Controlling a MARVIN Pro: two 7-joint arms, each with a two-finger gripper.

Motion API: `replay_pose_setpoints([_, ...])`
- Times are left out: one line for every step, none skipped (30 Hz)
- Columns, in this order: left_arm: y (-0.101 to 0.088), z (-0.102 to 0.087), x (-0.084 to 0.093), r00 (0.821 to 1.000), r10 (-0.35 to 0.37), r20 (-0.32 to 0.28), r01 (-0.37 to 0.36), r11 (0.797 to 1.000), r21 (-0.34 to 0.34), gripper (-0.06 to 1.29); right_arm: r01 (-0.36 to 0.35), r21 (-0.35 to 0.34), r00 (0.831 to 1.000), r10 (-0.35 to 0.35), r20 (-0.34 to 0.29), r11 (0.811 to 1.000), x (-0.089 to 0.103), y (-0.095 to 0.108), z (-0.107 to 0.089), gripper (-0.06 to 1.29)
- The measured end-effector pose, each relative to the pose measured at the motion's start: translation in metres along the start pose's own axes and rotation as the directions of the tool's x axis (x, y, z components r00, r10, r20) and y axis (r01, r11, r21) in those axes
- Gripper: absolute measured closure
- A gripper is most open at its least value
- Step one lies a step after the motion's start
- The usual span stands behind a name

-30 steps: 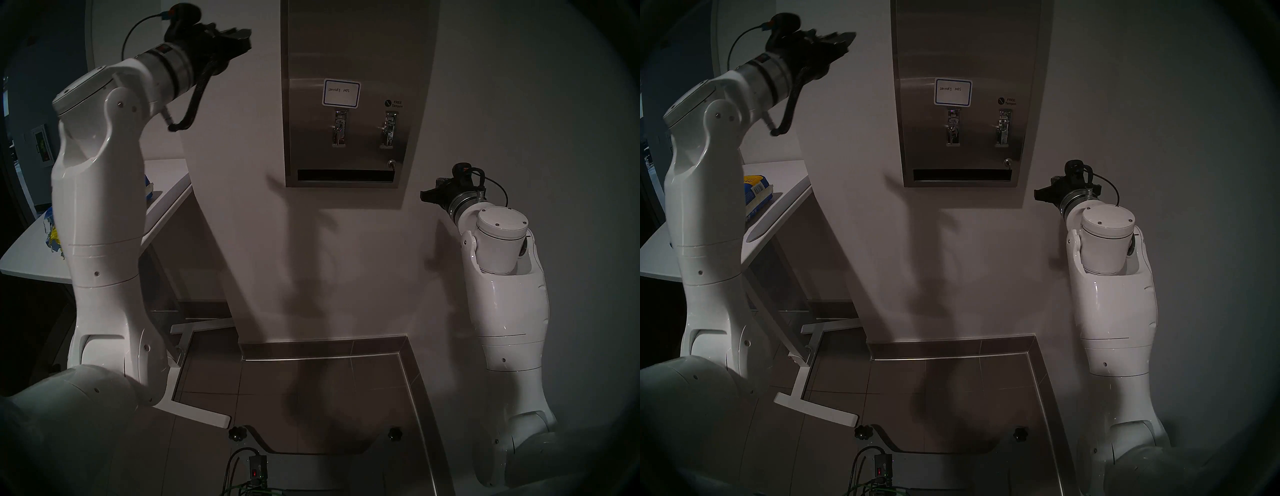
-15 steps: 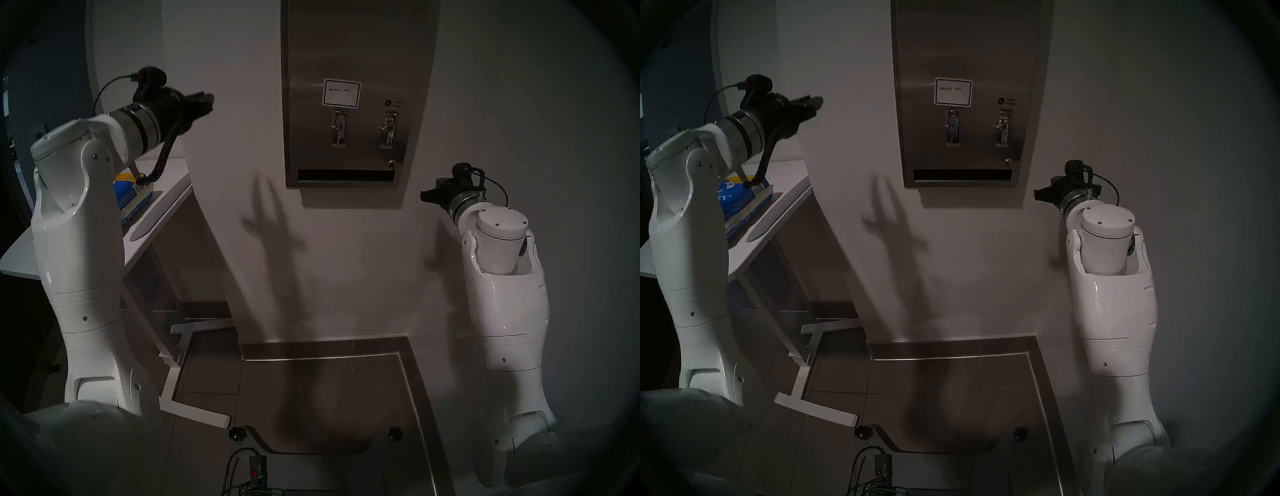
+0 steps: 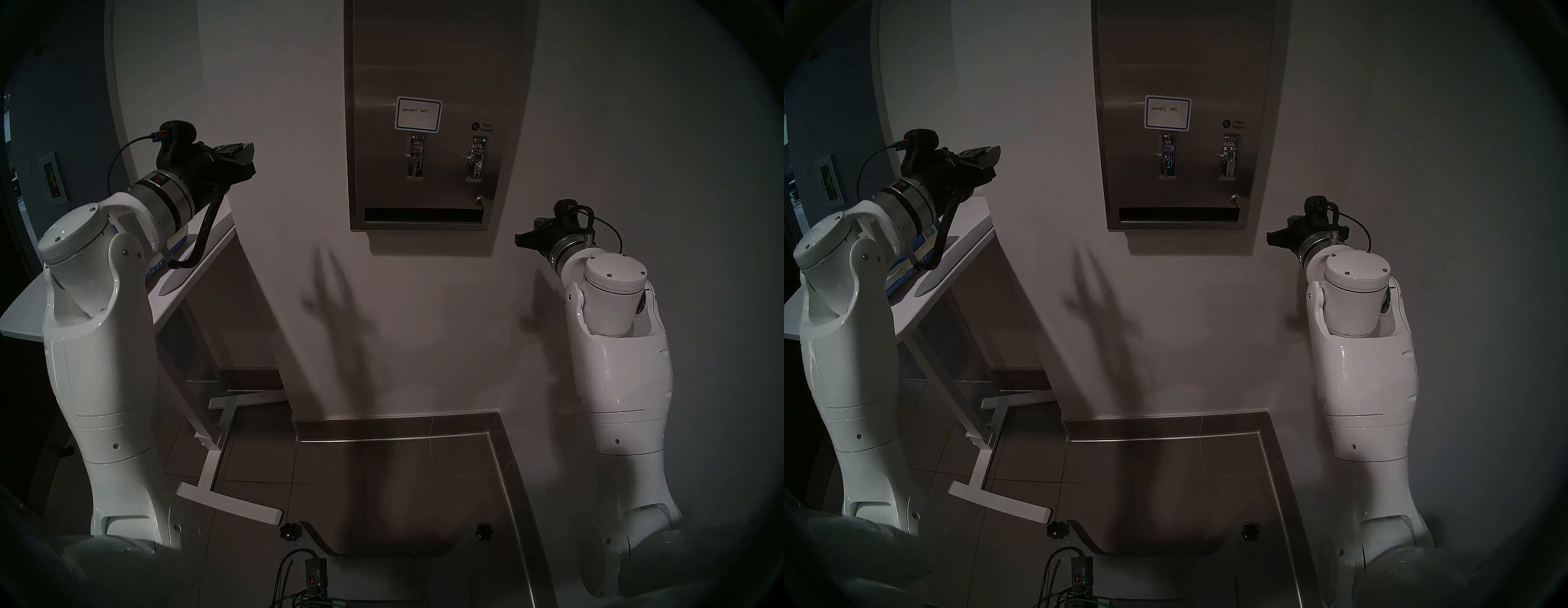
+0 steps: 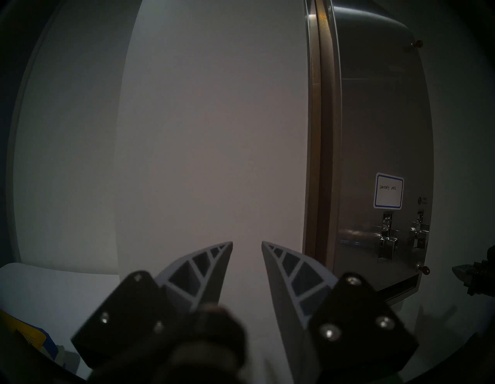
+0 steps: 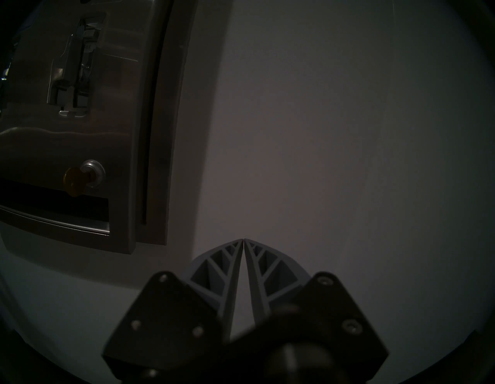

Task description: Open the dispenser door, put the pads inside, close the door

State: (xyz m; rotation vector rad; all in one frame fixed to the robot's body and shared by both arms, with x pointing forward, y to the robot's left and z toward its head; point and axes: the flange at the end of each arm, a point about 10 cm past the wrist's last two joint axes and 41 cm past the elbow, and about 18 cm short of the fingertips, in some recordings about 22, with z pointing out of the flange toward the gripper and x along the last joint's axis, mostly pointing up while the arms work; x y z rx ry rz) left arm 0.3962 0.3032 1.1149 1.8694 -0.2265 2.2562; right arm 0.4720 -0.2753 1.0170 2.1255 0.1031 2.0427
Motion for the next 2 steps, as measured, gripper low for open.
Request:
replay_pose_setpoints([0.0001,-0.0004,-0.0012,1.0,0.001,-0.001,-0.001,1.0,0.0,0.78,0.0,0.0,1.0,0.0,0.0,1.0,0.0,0.0,0.0,1.08])
replay_pose_setpoints([0.0002,-0.001,-0.0028,1.0,0.002,-0.002,-0.002,1.0,-0.001,0.78,0.0,0.0,1.0,0.0,0.0,1.0,0.0,0.0,0.0,1.08])
